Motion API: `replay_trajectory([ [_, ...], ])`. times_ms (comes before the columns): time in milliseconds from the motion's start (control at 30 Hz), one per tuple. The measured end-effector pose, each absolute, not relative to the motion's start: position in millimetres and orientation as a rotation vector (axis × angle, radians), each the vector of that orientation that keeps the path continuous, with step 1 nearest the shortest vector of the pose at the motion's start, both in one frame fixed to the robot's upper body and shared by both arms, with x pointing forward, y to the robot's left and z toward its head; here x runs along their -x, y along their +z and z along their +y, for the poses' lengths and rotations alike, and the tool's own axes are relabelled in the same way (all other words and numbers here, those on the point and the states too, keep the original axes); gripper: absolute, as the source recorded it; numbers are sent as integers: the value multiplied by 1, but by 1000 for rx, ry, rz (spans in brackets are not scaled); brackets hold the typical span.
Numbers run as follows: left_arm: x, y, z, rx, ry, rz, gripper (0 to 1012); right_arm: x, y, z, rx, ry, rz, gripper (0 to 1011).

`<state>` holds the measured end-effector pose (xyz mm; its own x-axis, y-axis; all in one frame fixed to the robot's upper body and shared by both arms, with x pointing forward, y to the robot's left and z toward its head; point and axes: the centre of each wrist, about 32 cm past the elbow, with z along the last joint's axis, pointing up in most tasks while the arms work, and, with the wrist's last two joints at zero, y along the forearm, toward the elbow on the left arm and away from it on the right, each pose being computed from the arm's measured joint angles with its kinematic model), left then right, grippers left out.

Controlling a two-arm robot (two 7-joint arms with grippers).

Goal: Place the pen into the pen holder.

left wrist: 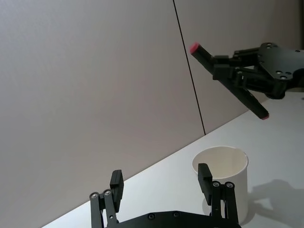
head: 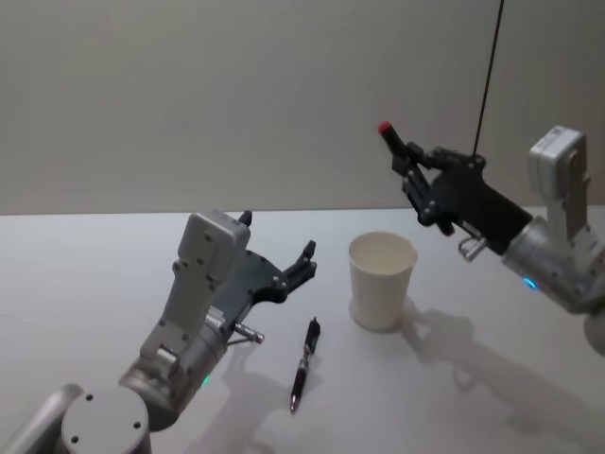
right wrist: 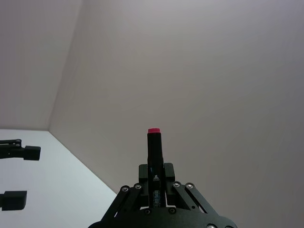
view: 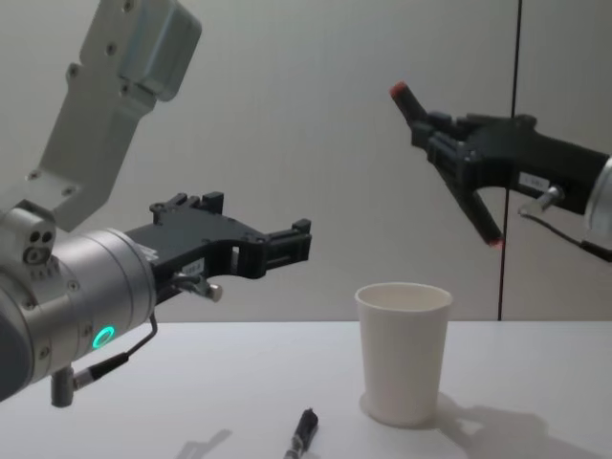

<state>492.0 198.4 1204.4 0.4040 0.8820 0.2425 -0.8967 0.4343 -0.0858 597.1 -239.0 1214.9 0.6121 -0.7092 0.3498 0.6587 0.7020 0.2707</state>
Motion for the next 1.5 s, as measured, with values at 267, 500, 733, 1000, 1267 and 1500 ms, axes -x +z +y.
replay_trajectory([
  [267, -492, 1204, 198, -61, 1124, -268, 1000, -617, 1205, -236, -188, -746, -486, 181],
  [500, -492, 1204, 198, -61, 1124, -268, 1000, -630, 1196, -233, -229, -717, -471, 181],
  [733, -492, 1204, 198, -61, 1124, -268, 1000, -640, 1184, -231, -257, -691, -430, 181],
  [1000, -492, 1204, 198, -61, 1124, -268, 1000, -648, 1175, -228, -271, -672, -394, 181],
  [1267, -492, 1204, 198, -61, 1124, -268, 1000, -654, 1166, -225, -273, -659, -358, 181],
  [1500, -492, 1204, 198, -61, 1124, -268, 1000, -657, 1161, -223, -273, -652, -339, 181],
])
